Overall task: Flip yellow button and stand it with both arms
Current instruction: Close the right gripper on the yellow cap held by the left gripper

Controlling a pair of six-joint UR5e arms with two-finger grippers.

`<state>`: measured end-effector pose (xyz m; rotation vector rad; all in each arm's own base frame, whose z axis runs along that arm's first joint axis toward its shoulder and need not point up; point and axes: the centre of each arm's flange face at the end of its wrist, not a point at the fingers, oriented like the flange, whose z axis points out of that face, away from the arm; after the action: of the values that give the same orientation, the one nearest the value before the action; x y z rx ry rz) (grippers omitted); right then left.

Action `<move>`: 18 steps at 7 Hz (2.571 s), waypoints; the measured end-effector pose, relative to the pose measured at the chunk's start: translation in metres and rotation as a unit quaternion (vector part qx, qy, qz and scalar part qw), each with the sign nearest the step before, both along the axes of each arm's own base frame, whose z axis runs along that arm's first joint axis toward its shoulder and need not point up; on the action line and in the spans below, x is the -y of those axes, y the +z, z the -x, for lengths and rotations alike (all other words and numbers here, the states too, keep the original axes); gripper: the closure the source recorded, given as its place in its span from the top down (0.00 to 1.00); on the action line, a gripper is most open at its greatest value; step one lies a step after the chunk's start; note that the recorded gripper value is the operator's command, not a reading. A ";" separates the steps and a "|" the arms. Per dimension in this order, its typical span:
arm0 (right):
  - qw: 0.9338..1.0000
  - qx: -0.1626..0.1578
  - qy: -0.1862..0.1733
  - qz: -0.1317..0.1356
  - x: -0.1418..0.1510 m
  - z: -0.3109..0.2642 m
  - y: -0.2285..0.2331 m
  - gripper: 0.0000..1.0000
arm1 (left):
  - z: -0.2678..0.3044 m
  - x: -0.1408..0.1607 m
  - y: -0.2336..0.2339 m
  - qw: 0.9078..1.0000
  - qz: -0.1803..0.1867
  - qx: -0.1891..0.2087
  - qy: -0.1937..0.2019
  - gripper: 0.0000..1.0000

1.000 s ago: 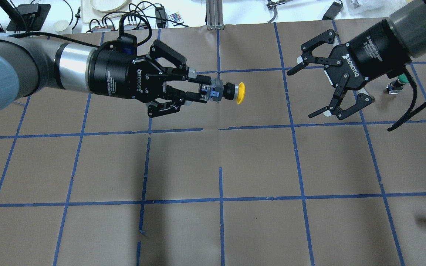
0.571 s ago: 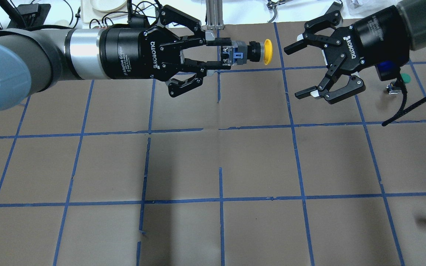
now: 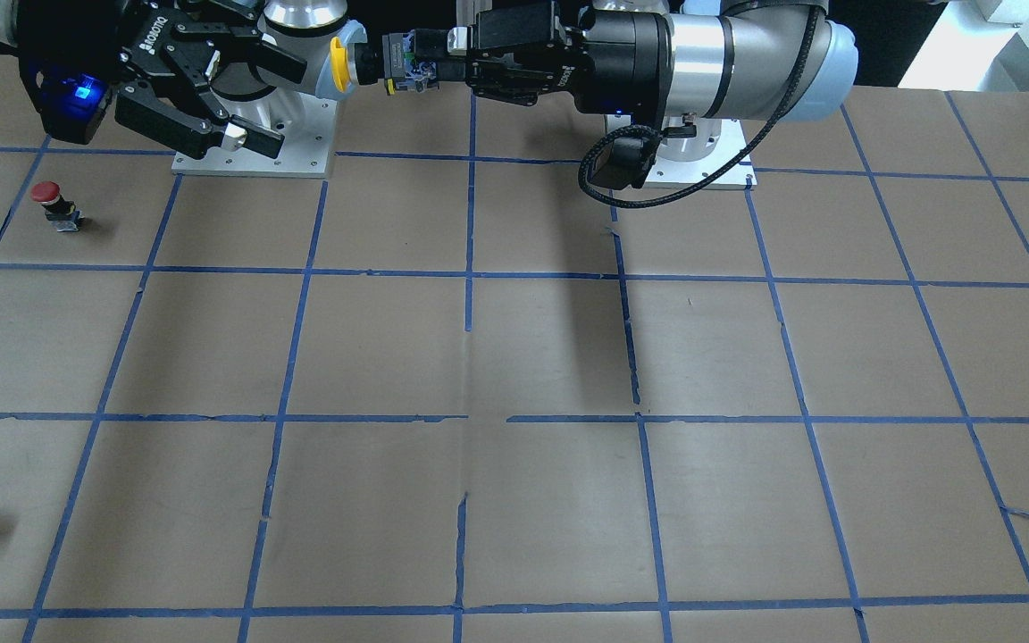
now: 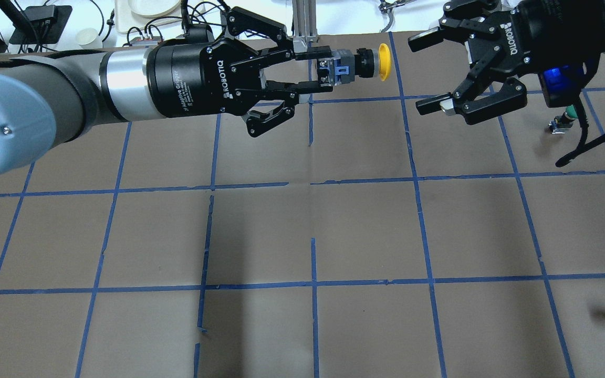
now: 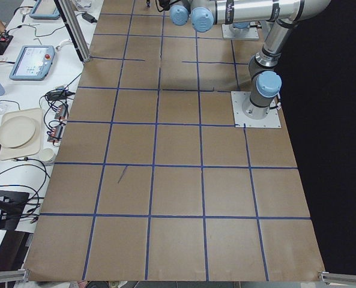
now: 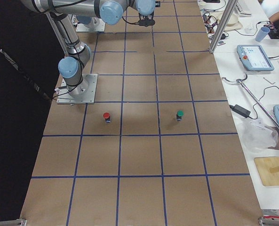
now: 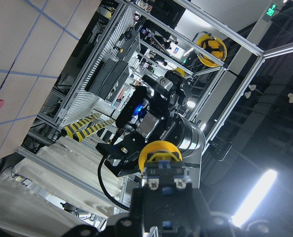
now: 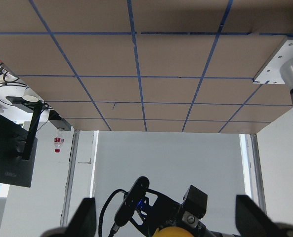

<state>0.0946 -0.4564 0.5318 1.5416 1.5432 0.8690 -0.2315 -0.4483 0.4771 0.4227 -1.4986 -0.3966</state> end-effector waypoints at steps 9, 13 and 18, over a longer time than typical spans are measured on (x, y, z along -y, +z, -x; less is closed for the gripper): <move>0.999 0.039 0.015 0.014 -0.022 -0.037 0.019 0.93 | 0.002 0.002 0.006 0.994 0.110 0.014 -0.011 0.02; 0.999 0.040 0.014 0.011 -0.019 -0.037 0.016 0.25 | 0.002 0.002 0.006 0.994 0.112 0.012 -0.009 0.03; 0.999 0.049 0.007 0.015 -0.017 -0.034 0.019 0.07 | 0.002 0.002 0.006 0.993 0.113 0.014 -0.010 0.98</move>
<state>0.1290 -0.4391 0.5505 1.4463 1.4924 0.9118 -0.2331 -0.4504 0.4831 0.2348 -1.5565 -0.2345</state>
